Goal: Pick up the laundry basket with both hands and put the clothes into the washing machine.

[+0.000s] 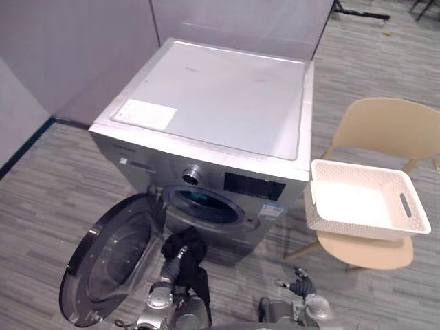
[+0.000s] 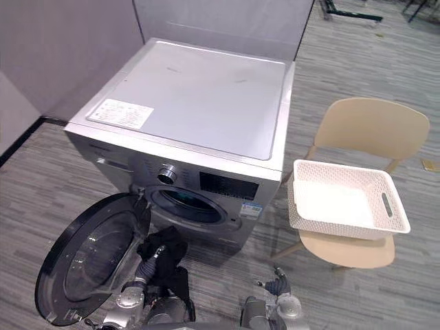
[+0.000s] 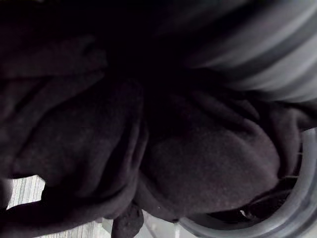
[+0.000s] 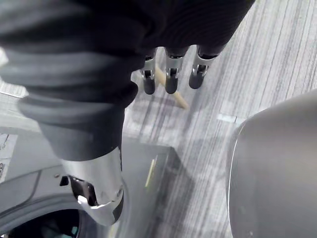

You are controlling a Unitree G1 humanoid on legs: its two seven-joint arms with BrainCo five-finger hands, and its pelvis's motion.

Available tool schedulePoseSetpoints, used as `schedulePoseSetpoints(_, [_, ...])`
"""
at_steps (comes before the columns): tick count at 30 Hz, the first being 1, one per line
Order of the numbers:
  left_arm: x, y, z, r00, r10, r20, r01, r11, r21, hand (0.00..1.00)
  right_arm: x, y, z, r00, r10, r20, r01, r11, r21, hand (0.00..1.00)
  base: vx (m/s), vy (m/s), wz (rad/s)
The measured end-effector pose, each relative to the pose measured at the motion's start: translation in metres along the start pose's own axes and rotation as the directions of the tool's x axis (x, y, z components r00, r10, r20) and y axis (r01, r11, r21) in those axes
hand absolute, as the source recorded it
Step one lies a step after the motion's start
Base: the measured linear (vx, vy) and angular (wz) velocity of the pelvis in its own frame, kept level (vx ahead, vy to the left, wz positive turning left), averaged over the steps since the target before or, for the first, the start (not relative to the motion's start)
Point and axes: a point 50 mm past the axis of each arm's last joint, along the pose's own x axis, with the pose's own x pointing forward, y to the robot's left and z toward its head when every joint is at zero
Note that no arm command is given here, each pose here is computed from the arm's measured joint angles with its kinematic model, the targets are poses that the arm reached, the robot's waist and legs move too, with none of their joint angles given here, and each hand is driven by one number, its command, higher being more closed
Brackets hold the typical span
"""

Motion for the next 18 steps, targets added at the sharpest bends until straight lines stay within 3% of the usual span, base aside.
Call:
schedulePoseSetpoints(5, [0.020, 0.018, 0.066, 0.973, 0.119, 0.196, -0.093, 0.987, -0.134, 1.00, 0.010, -0.005, 0.040, 0.991, -0.007, 0.132, 0.011, 1.000, -0.029, 0.00, -0.12, -0.004, -0.15])
schedulePoseSetpoints(12, [0.028, 0.035, 0.169, 0.855, 0.278, 0.438, -0.130, 0.932, -0.338, 1.00, 0.010, -0.007, 0.108, 0.930, -0.056, 0.363, 0.046, 0.998, 0.038, 0.00, -0.17, -0.023, 0.05])
schedulePoseSetpoints(18, [0.014, 0.050, 0.268, 0.691, 0.399, 0.603, -0.071, 0.868, -0.492, 1.00, -0.013, 0.001, 0.198, 0.761, -0.091, 0.642, 0.016, 0.993, 0.121, 0.00, -0.14, -0.074, 0.03])
